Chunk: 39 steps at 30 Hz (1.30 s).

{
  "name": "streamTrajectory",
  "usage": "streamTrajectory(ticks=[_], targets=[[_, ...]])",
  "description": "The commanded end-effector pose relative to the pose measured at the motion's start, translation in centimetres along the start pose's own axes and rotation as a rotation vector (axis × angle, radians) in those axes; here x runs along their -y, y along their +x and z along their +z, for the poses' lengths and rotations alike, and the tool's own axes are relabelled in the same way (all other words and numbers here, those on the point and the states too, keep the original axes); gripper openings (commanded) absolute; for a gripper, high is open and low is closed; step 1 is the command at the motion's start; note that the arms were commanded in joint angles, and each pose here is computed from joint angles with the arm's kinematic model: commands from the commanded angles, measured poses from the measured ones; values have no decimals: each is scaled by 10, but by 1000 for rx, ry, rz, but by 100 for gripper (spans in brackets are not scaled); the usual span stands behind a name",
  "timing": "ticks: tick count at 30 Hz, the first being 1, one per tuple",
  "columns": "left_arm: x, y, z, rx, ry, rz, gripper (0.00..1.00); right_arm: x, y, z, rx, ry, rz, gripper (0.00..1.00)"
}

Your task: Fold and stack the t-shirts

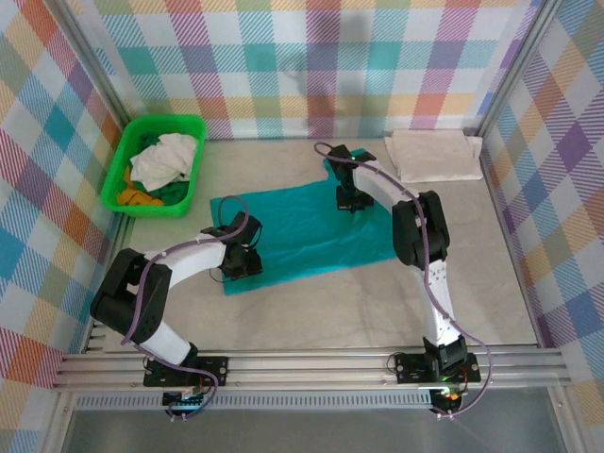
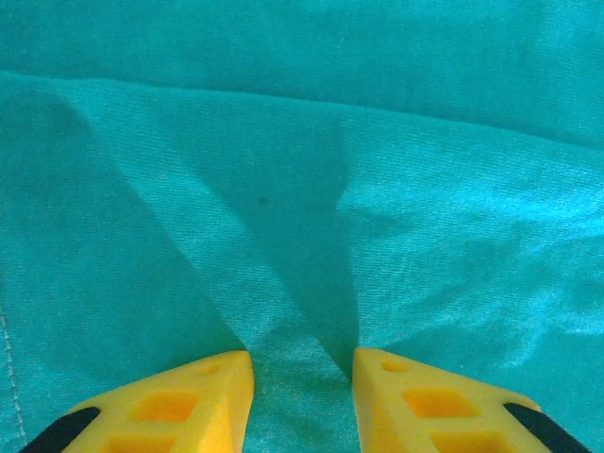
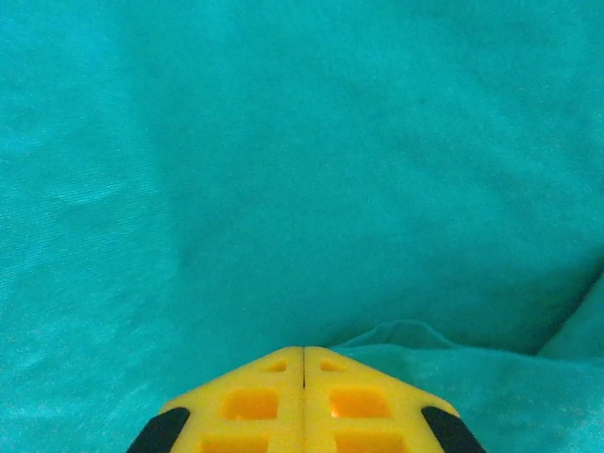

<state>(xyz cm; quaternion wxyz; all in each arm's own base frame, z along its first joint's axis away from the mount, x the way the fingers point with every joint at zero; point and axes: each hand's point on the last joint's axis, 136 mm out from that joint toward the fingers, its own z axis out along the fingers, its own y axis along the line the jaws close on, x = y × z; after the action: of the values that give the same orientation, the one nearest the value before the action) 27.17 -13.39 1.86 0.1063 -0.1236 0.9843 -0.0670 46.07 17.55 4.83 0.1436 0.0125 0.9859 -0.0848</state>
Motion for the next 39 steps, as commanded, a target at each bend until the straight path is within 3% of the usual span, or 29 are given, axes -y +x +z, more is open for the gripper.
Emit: streamTrajectory(ticks=[1, 10, 11, 13, 14, 22, 24, 27, 30, 39], targets=[[-16, 8, 12, -31, -60, 1, 35, -5, -9, -42, 77, -36, -15, 0], [-17, 8, 13, -27, -65, -1, 35, -26, -8, -38, 78, -91, -43, 1], [-17, 8, 13, -26, -65, 0, 35, -28, -7, -35, 68, -93, -48, 4], [-17, 7, 12, -26, -69, 2, 36, -33, -6, -30, 54, -110, -52, 28], [-18, 7, 12, -24, -72, 5, 36, -34, -5, -30, 51, -120, -53, 32], [-17, -2, -2, 22, -69, 0, 40, -41, 0, -87, 130, -362, 28, 38], [-19, -4, -3, 31, -76, -5, 40, -30, 13, -91, 110, -434, 113, 36], [-27, -4, 2, 24, -86, -33, 39, -4, 32, -74, 73, -515, 275, 18], [-32, -4, 6, 13, -92, -48, 39, 14, 43, -51, 49, -496, 310, 1], [-42, 1, 13, 0, -120, -68, 38, -22, 17, -19, -1, -575, 276, 0]])
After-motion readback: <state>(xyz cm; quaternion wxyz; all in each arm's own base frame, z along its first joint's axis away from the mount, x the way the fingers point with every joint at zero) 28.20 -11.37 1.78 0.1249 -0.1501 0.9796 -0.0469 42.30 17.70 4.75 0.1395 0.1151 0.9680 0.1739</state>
